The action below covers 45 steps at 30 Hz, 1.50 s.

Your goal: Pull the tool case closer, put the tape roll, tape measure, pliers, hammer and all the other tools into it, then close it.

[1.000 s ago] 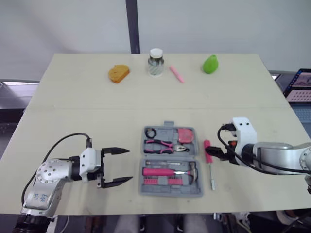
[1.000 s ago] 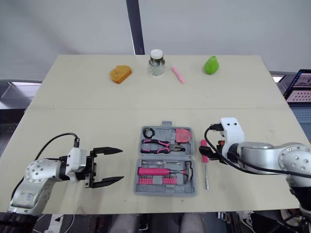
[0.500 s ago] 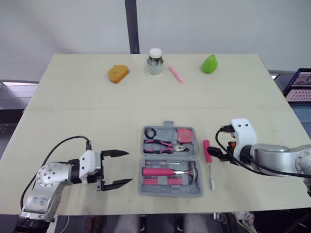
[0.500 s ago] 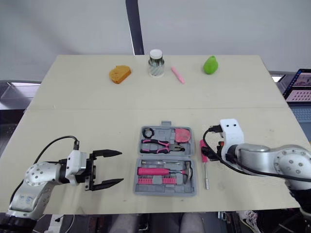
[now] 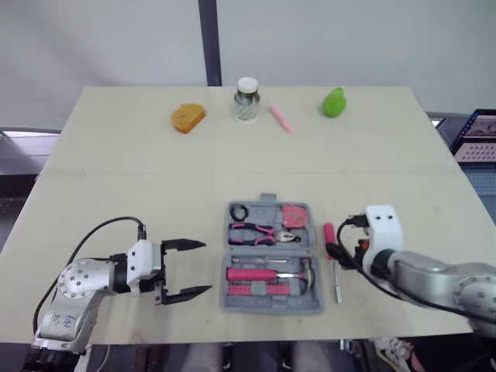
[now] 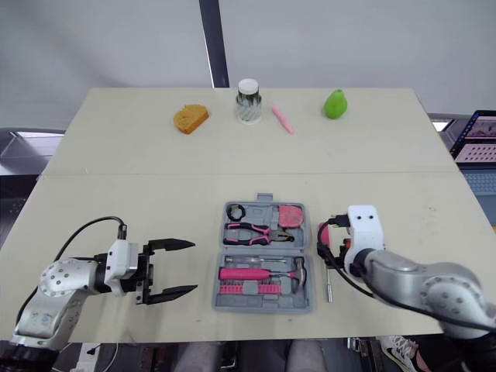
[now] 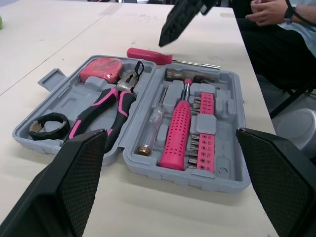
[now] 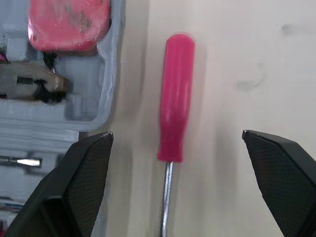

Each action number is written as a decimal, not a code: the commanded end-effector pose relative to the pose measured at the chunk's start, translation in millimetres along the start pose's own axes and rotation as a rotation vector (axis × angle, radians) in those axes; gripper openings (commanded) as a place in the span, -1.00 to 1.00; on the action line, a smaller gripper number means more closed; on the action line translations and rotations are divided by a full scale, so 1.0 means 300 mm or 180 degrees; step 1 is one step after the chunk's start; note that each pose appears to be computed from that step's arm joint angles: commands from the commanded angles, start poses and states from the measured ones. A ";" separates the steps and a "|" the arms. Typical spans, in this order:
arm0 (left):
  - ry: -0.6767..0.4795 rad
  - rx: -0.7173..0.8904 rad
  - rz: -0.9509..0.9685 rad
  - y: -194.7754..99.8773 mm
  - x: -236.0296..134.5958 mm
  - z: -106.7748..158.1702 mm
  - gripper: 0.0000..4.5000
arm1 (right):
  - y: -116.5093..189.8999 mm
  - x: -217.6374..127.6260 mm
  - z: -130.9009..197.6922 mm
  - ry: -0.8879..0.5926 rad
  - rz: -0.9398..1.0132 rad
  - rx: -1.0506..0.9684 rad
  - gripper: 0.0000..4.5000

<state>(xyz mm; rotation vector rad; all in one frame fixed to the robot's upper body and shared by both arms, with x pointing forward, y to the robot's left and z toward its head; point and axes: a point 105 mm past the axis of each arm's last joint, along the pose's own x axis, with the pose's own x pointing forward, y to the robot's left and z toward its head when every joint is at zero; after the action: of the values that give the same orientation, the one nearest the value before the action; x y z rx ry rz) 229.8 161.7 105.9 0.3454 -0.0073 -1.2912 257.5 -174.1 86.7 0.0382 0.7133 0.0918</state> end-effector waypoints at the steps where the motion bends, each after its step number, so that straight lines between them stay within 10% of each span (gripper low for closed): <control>1: -0.0032 0.0106 -0.0024 -0.001 0.005 0.025 1.00 | 0.000 0.000 0.004 -0.0121 -0.0148 -0.0078 0.97; 30: 0.0019 0.0125 -0.0022 0.001 -0.008 0.037 1.00 | 0.017 0.096 -0.033 -0.0161 -0.0393 0.0109 0.97; 33: 0.0015 0.0117 -0.0018 0.000 -0.008 0.037 1.00 | 0.020 0.097 -0.034 -0.0155 -0.0375 0.0117 0.61; 39: 0.0012 0.0112 -0.0005 -0.003 -0.006 0.037 1.00 | 0.027 0.102 -0.031 -0.0158 -0.0351 0.0096 -0.73; 45: 0.0003 0.0106 0.0003 -0.007 -0.001 0.035 1.00 | 0.024 0.101 -0.033 -0.0151 -0.0357 0.0094 -0.81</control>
<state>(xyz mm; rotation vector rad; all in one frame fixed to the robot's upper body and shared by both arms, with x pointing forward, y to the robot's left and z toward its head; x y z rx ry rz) 228.2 161.0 107.9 0.3528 0.0066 -1.2900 274.0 -157.4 57.4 0.0315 0.6784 -0.0097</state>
